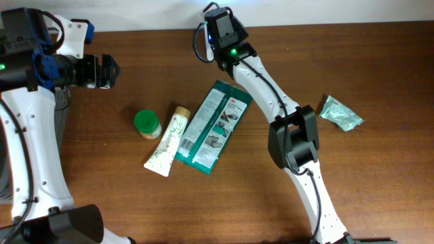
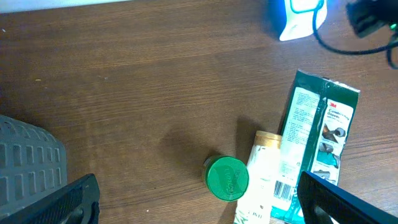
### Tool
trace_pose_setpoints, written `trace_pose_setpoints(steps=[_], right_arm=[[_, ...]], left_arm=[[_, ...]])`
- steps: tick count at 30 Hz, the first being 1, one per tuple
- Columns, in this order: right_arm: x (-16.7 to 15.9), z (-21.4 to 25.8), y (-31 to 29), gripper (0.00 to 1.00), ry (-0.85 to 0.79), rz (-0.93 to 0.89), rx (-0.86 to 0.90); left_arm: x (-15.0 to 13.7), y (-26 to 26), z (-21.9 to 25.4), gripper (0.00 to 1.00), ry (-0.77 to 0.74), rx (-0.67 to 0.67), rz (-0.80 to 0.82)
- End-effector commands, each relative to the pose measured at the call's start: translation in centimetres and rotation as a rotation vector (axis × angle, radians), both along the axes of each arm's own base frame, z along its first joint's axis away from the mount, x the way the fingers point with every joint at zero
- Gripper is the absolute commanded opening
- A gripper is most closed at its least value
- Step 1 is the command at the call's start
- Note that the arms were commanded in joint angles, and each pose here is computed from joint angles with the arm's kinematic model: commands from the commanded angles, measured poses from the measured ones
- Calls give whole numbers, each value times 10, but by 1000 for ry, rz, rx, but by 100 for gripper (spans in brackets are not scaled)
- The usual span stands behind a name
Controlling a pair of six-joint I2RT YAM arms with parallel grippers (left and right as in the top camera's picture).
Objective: Scan the item barcode
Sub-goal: 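Hold the orange pack in front of the white scanner, then carry the orange pack right and release it beside the mint-green pack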
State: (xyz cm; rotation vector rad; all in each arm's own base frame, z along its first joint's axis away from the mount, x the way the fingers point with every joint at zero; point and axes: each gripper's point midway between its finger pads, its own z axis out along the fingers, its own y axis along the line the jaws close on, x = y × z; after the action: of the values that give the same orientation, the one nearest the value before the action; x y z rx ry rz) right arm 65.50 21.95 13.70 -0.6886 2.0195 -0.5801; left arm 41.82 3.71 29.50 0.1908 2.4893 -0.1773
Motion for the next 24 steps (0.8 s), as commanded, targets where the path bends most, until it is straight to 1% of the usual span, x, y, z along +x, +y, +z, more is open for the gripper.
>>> trace_pose_setpoints(steps=[1,6,10,12,15,16,18,19,21,22,24], right_arm=[[3,-1,1,4,-4,19,-19],[3,0,2,4,-6,22,-16],[2,1,11,4,6,68,14],[0,15,14,4,-8,64,72],[-16,52,23,4,29,115,252],[-26,67,27,4,67,149,342],[-57,105,30,4,178,217,569],[-73,126,22,4,229,203,680],[-96,147,5,4,301,170,789],[-116,162,-14,4,360,148,842],[-153,178,-59,4,451,77,883]], left_arm=[[0,-3,8,99,-23,-1,-19],[0,-3,8,99,-23,-1,-19],[0,-3,8,99,-23,-1,-19],[0,-3,8,99,-23,-1,-19],[0,-3,8,99,-23,-1,-19],[0,-3,8,99,-23,-1,-19],[0,-3,8,99,-23,-1,-19],[0,-3,8,99,-23,-1,-19],[0,-3,8,99,-23,-1,-19],[0,-3,8,99,-23,-1,-19],[0,-3,8,99,-23,-1,-19]])
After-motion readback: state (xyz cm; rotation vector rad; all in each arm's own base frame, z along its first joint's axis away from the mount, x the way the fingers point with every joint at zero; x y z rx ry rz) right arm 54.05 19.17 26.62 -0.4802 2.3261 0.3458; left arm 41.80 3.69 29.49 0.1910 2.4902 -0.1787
